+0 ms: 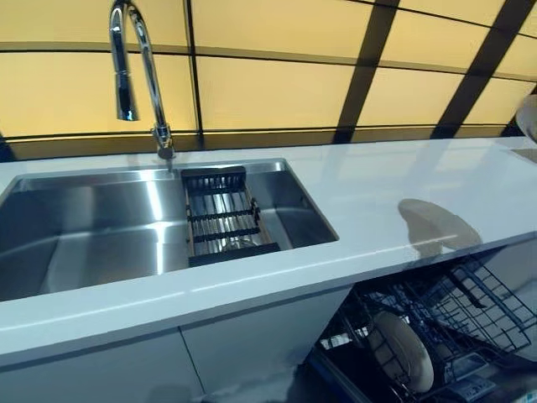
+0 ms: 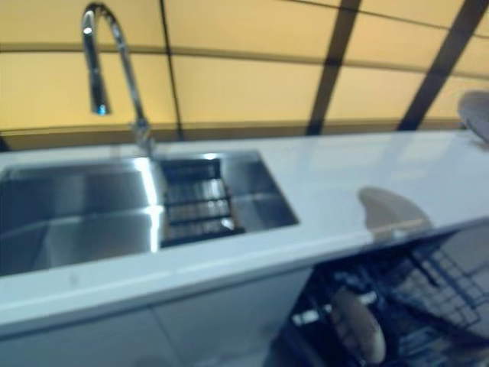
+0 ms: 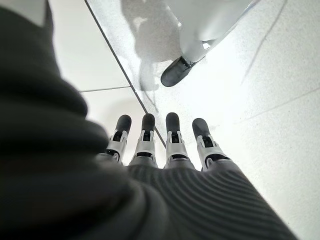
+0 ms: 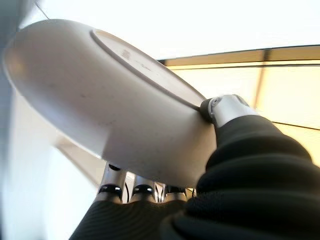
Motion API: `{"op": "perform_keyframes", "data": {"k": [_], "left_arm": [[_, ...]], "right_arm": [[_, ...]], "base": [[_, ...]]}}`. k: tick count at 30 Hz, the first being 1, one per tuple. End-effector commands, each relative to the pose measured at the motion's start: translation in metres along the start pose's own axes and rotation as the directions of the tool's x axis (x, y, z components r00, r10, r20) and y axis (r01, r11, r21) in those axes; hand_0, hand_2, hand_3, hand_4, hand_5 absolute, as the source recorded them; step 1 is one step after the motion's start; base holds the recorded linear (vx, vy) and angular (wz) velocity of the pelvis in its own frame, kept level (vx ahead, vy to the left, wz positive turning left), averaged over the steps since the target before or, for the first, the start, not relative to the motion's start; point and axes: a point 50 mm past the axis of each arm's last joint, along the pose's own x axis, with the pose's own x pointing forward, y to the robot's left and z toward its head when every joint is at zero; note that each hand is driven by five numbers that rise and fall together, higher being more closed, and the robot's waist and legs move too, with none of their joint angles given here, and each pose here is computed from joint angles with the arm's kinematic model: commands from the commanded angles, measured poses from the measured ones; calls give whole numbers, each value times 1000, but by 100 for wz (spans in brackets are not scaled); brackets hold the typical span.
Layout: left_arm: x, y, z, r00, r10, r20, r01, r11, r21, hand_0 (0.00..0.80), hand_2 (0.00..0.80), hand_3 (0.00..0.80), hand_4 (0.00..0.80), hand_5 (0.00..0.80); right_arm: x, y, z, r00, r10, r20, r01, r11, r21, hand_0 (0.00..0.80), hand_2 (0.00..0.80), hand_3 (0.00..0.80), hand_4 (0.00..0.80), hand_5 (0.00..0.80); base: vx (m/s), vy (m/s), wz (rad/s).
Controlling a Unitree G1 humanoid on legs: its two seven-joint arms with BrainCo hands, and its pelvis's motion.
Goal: Take plates into dishwasher
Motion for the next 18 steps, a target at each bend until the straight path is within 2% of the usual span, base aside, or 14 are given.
{"op": "perform_keyframes", "data": {"k": [1,7,11,17,18], "left_arm": [[-1,14,-3,999,32,-19,-31,998,47,0,0,0,0,0],[-2,16,0,999,34,-21,-33,997,63,0,0,0,0,0],[-2,19,6,999,32,-8,-32,996,83,0,0,0,0,0],[-2,20,12,1000,22,-1,-22,991,133,0,0,0,0,0],[-2,21,13,1000,18,0,-18,989,145,0,0,0,0,0]], "right_arm": [[-13,-33,-23,990,-131,-47,136,983,121,800,800,800,800,800],[-19,-14,-38,998,-30,-53,42,968,247,800,800,800,800,800],[-20,11,-42,997,65,-50,-44,940,338,800,800,800,800,800],[-21,52,-40,979,203,-13,-168,841,514,800,800,800,800,800],[-22,64,-36,973,230,7,-193,799,569,800,800,800,800,800]], "base": [[-20,-50,-6],[-16,-56,-11],[-8,-63,-4],[-8,-73,-8],[-20,-85,-11]]}}
